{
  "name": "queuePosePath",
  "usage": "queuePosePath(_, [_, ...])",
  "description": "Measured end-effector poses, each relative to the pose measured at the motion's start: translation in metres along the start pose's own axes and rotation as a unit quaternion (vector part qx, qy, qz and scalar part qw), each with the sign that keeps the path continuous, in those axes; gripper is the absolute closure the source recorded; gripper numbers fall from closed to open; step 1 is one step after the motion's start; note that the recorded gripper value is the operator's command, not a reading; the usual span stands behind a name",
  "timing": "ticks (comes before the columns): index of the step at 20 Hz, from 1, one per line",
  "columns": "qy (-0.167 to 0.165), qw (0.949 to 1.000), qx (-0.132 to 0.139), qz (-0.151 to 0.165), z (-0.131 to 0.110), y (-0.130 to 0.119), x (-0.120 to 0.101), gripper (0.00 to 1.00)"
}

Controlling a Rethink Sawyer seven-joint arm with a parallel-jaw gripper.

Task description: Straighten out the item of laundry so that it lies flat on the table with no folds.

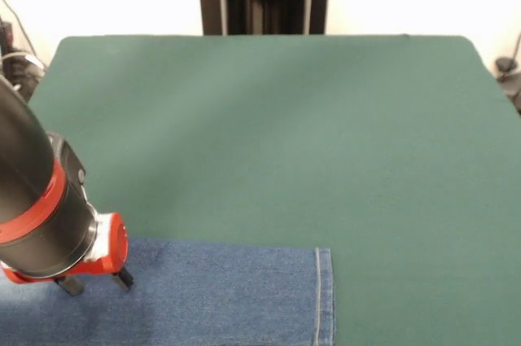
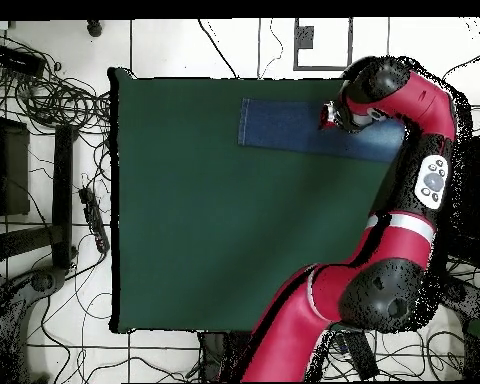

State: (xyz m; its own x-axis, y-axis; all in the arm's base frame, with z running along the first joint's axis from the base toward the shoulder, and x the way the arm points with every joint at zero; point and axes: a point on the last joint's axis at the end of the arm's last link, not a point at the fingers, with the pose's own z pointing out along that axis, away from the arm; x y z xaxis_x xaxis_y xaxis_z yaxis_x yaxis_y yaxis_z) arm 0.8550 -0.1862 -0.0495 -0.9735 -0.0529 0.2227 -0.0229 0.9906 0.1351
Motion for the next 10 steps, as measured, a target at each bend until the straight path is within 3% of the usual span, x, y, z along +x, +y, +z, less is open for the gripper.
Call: queuePosePath(10, [0.016, 0.9994, -0.016, 0.028, -0.0010, -0.0043, -0.0102, 0.00])
